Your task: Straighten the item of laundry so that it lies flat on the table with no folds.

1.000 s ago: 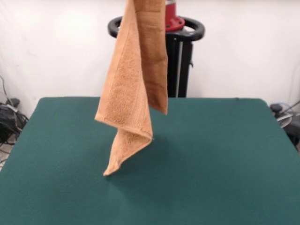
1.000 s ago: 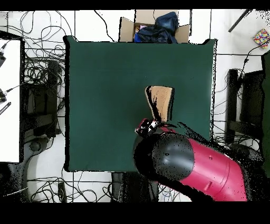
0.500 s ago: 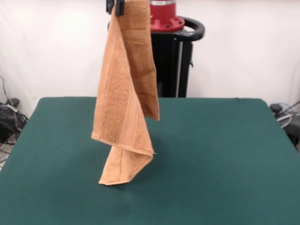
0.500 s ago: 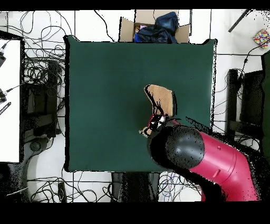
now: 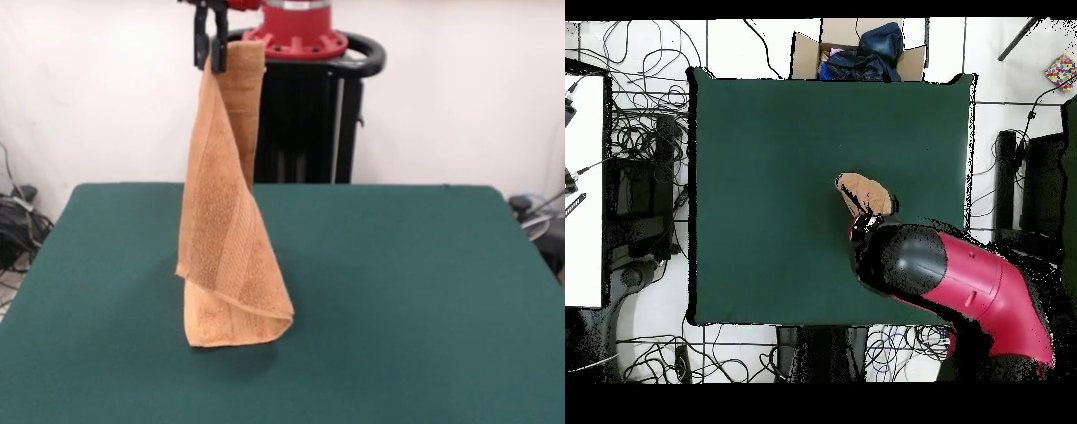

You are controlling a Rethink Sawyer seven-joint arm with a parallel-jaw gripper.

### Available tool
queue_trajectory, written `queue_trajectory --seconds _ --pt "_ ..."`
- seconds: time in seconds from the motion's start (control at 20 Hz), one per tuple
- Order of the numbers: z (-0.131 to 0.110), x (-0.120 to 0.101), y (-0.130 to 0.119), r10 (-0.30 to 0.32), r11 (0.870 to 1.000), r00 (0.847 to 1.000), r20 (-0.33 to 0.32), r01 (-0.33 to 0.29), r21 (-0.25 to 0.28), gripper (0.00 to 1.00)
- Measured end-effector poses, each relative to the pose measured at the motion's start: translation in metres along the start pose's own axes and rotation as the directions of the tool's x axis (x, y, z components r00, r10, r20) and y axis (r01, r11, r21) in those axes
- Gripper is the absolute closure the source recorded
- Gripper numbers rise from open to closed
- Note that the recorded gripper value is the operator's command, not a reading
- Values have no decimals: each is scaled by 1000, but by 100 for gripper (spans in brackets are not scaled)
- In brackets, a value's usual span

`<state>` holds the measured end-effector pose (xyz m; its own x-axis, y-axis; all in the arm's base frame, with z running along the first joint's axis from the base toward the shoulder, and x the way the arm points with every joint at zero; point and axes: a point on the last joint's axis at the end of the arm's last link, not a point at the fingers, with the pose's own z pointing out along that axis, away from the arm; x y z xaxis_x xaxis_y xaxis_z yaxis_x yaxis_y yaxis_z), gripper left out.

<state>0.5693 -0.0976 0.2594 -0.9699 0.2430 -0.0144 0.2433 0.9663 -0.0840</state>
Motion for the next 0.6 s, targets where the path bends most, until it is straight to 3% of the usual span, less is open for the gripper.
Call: queue_trajectory --seconds 0.6 --pt "18 18 25 -49 998 998 -32 48 -44 100"
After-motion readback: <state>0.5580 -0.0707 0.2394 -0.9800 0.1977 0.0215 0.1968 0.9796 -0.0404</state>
